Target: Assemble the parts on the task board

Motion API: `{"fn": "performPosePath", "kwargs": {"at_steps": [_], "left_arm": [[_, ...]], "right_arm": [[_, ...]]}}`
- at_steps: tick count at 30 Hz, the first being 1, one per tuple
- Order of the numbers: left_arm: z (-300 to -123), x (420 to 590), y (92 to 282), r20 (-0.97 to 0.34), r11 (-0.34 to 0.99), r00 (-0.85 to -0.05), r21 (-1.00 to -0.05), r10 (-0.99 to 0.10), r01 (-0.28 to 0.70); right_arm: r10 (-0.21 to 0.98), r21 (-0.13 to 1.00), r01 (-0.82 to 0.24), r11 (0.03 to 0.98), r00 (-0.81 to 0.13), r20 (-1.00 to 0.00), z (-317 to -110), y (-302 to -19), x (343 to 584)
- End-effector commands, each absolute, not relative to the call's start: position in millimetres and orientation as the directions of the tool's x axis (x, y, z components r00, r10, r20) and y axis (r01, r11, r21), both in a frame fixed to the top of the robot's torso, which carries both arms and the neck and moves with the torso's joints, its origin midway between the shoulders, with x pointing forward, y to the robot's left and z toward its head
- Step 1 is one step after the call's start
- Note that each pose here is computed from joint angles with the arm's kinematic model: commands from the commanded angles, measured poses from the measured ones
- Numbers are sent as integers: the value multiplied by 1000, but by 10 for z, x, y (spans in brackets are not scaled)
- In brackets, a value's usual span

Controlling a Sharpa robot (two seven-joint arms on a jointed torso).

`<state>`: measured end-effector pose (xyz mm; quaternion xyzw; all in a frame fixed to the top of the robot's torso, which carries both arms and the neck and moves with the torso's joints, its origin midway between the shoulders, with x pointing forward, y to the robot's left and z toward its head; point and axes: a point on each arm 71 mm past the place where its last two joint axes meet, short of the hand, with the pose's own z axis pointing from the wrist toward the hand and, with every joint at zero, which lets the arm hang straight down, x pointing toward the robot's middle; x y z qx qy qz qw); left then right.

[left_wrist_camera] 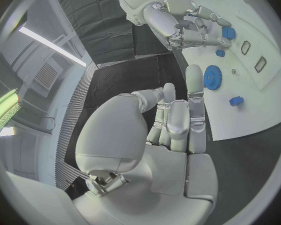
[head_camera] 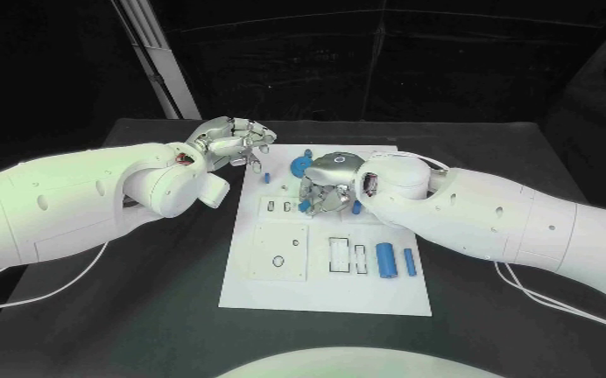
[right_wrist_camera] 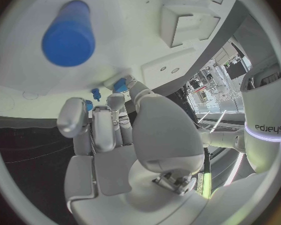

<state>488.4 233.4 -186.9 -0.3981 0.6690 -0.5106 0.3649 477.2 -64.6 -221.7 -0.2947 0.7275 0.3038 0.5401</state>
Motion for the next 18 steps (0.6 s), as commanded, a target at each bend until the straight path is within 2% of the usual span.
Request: {"fn": "performPosePath", "kwargs": {"at_steps": [1, 8, 18], "left_arm": [[-1865, 4881, 2318, -74, 156, -428, -975, -901, -161], [-1870, 4876, 2315, -73, 156, -429, -974, -900, -163], [-1881, 4855, 2303, -68, 157, -436, -973, -897, -170]], "right_arm": [[-100, 83, -741, 667, -200, -975, -2252, -689, 4783], [-39, 88, -757, 647, -148, -988, -2199, -654, 4759], [44, 124, -777, 618, -124, -991, -2134, -636, 4692]]}}
